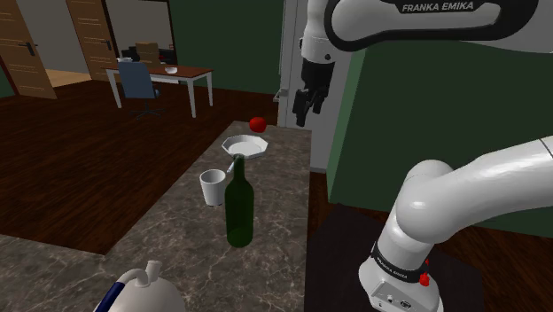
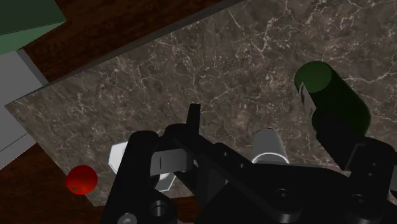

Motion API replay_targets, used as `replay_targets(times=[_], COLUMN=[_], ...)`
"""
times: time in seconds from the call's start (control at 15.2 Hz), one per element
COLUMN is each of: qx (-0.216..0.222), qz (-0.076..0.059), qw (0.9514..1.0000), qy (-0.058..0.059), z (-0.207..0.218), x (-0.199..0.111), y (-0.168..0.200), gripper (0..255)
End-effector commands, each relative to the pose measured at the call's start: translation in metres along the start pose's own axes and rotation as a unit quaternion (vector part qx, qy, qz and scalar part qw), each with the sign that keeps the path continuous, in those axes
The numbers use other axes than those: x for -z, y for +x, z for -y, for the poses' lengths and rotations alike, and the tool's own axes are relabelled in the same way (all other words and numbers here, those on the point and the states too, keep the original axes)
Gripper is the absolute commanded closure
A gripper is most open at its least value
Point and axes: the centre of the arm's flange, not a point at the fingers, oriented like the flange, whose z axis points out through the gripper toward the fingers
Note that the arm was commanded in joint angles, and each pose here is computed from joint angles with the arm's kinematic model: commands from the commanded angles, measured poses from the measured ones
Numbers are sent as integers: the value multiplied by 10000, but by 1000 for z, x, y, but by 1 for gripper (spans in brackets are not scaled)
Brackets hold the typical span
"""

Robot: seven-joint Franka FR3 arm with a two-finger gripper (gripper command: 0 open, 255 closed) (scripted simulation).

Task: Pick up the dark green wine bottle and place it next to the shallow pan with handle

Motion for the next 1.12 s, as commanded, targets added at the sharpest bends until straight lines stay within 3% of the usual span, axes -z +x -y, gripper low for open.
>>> replay_targets(times=[0.0, 0.53, 1.06], qx=[0, -309, -617], qz=[0, 506, 1010], qw=[10000, 9972, 9889], qy=[0, 449, 896], z=[0, 68, 135], x=[0, -36, -74], y=[0, 71, 143], gripper=[0, 0, 0])
